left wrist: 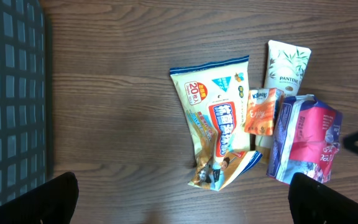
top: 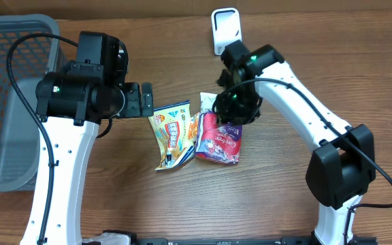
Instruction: Scan the item barcode
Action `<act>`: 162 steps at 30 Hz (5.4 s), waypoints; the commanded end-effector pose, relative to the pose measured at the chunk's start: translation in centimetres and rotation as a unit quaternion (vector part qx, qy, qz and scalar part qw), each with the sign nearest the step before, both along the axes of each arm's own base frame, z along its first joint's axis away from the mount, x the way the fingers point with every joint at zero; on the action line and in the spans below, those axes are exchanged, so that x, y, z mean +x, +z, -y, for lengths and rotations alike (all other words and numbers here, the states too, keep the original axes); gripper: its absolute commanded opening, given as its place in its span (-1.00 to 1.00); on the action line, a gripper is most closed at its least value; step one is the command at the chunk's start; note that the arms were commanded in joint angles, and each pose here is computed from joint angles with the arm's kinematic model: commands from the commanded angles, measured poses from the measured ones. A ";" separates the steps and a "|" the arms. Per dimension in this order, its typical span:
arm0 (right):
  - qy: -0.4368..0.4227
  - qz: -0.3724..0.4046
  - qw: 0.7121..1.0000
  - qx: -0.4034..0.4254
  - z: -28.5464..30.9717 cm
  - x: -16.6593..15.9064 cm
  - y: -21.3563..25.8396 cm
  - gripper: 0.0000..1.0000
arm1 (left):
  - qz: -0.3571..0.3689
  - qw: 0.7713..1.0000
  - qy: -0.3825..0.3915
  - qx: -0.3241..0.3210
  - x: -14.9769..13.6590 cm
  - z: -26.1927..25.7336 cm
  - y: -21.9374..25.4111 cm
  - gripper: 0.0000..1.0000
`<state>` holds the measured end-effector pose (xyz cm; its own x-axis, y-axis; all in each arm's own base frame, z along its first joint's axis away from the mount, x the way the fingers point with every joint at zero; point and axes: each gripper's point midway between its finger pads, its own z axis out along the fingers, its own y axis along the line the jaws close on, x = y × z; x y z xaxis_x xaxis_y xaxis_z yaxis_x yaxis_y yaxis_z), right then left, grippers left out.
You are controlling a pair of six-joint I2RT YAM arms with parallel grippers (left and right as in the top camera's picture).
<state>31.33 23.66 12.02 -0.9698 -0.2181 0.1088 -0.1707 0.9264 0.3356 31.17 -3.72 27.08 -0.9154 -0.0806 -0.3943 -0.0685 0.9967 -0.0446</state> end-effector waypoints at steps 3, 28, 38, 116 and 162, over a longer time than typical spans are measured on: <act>-0.039 0.032 0.996 -0.076 6.1 2.3 0.8 0.04 | 0.006 1.000 0.010 0.001 0.4 -0.3 0.4 1.00; -0.046 -0.090 0.949 0.300 4.3 -2.0 -4.4 0.52 | 0.006 1.000 0.010 0.001 0.4 -0.3 0.4 1.00; -0.131 -0.105 0.944 0.284 2.6 -1.7 -8.5 0.27 | 0.006 1.000 0.010 0.001 0.4 -0.3 0.4 1.00; -0.388 0.057 0.920 -0.025 15.1 4.2 -9.8 0.18 | 0.006 1.000 0.010 0.001 0.4 -0.3 0.4 0.99; -0.354 0.321 0.825 0.300 1.4 27.1 6.4 -0.93 | 0.006 1.000 0.010 0.001 0.4 -0.3 0.4 1.00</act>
<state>56.75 21.90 16.40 -0.7362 0.5724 -0.3612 0.0441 0.5731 0.8183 31.17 -3.72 27.08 -0.9154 -0.0806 -0.3943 -0.0685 0.9967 -0.0446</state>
